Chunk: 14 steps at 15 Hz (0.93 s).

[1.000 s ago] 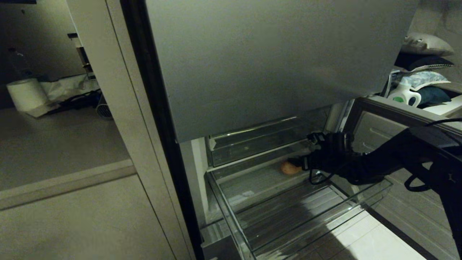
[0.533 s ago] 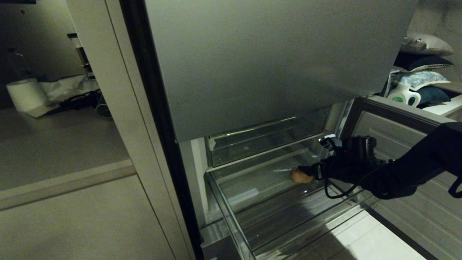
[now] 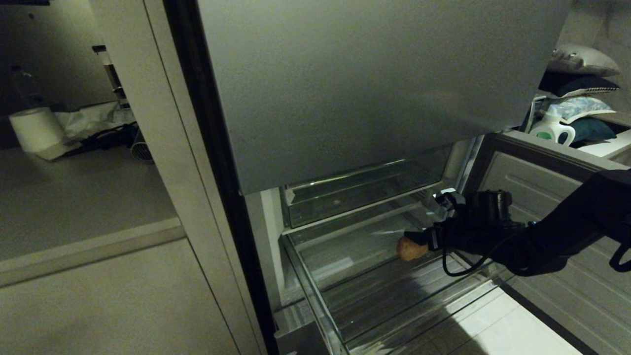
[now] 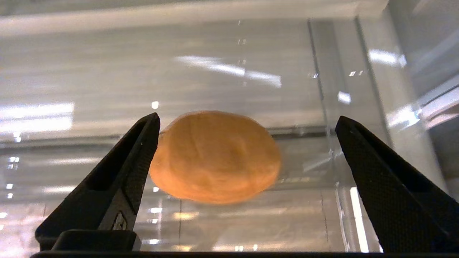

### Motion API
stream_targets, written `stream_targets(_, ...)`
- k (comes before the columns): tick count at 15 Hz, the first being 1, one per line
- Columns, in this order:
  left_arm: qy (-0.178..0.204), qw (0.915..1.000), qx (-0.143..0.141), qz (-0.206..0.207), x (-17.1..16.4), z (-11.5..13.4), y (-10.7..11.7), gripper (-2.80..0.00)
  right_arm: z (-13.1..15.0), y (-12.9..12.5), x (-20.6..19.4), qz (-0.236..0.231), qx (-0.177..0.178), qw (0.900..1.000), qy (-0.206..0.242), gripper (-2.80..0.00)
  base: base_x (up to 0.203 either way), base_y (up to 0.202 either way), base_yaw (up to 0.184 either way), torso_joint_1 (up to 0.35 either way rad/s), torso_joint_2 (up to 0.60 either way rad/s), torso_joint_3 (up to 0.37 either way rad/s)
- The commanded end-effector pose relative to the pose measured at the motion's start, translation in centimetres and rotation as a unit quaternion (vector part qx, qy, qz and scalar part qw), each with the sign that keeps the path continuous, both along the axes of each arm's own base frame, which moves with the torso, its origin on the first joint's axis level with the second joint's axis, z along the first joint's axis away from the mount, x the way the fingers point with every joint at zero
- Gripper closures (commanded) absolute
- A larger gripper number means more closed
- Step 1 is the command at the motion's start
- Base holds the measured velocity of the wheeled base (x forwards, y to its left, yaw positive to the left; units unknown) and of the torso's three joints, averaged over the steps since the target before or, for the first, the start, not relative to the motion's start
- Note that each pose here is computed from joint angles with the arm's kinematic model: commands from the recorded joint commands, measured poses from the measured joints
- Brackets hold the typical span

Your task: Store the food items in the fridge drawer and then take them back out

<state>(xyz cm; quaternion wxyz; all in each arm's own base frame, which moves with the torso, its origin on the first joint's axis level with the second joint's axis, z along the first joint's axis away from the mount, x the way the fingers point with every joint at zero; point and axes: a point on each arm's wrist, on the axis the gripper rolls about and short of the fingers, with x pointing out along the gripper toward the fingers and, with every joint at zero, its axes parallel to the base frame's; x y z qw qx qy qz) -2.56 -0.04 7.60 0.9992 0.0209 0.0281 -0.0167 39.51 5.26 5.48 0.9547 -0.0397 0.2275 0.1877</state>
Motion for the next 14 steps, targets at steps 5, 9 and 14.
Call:
stream_targets(5,0.001,1.0000,0.000,0.000,0.0,0.0,0.0,0.00,-0.4,0.3,-0.7,0.018,0.002,1.000,0.016,-2.80,0.000,0.000,0.000,0.000,0.00,0.000)
stream_targets(9,0.001,1.0000,0.000,0.000,0.0,0.0,0.0,0.00,-1.0,0.6,-1.1,0.027,0.002,0.999,0.027,-2.80,0.000,0.000,0.000,0.000,0.00,0.000)
stream_targets(14,0.001,1.0000,0.000,0.000,0.0,0.0,0.0,0.00,-2.7,0.9,-0.9,0.028,0.001,0.999,0.046,-2.80,0.000,0.000,0.000,0.000,0.00,0.000)
